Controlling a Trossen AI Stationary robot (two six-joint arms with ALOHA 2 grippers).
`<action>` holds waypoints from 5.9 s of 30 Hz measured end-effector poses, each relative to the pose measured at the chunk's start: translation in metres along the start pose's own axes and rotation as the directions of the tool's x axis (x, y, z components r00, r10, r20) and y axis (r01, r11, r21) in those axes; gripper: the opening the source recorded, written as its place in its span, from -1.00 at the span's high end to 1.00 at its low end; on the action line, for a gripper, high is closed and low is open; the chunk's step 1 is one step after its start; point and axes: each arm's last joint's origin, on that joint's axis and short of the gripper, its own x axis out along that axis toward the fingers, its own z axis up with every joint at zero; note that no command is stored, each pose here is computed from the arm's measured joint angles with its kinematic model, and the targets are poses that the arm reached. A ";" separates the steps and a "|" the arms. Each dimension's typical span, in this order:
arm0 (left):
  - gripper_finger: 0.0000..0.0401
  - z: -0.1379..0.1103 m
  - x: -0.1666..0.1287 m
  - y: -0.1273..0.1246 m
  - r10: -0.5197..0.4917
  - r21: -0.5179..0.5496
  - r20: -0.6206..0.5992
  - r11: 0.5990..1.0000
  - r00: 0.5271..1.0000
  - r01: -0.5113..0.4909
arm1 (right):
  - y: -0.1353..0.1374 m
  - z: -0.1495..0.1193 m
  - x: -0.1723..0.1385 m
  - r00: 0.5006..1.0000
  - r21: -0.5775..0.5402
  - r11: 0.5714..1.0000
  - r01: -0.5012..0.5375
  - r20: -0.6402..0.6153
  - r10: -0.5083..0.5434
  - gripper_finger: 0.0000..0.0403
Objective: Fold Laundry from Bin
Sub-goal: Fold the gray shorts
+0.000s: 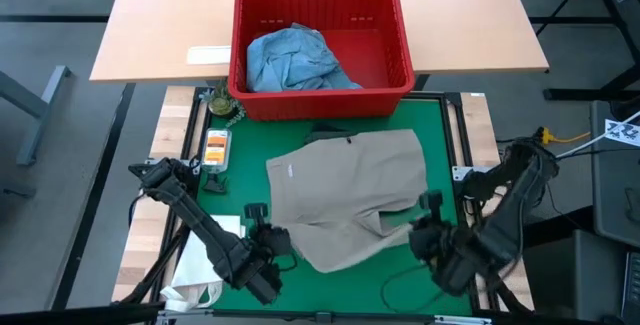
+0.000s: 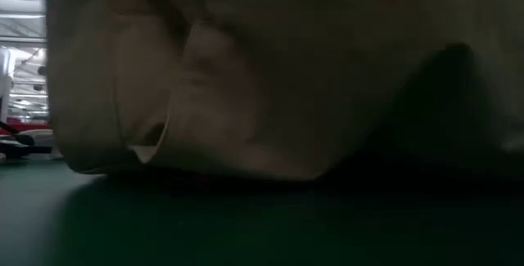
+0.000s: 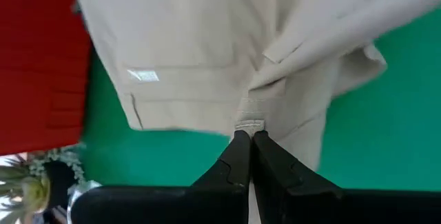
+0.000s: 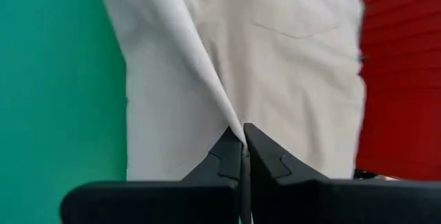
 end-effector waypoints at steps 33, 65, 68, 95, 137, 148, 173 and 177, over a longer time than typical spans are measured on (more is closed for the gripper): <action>1.00 0.010 0.134 0.130 0.423 0.029 -0.229 0.903 0.877 -0.428 | -0.208 -0.077 0.106 0.824 0.210 0.928 0.307 -0.547 -0.148 0.98; 0.62 0.021 0.194 0.193 0.342 -0.094 -0.350 0.914 0.872 -0.396 | -0.223 -0.098 0.146 0.792 0.101 0.951 0.293 -0.583 -0.182 0.94; 0.52 0.021 0.195 0.194 0.320 -0.112 -0.356 0.918 0.878 -0.380 | -0.223 -0.098 0.146 0.787 0.094 0.949 0.302 -0.586 -0.193 0.79; 0.47 0.021 0.134 0.174 0.192 -0.232 -0.166 0.946 0.967 -0.228 | -0.212 -0.101 0.144 0.829 0.227 0.973 0.048 -0.553 0.088 0.11; 0.83 0.072 0.201 0.148 0.080 -0.212 0.055 0.975 0.995 -0.067 | -0.061 -0.064 0.183 0.991 0.114 0.991 0.067 -0.125 -0.052 0.11; 0.85 0.092 0.162 0.136 0.050 -0.192 0.148 0.981 0.988 -0.021 | -0.069 -0.041 0.142 0.986 0.069 0.994 -0.079 -0.138 0.088 0.11; 0.47 0.092 0.136 0.103 -0.045 -0.042 0.215 0.998 0.976 0.055 | 0.013 -0.055 0.095 0.965 -0.220 0.940 -0.261 -0.043 0.258 0.11; 0.27 0.091 0.135 0.101 -0.047 -0.039 0.217 0.998 0.975 0.057 | 0.013 -0.055 0.095 0.969 -0.217 0.944 -0.247 -0.040 0.244 0.11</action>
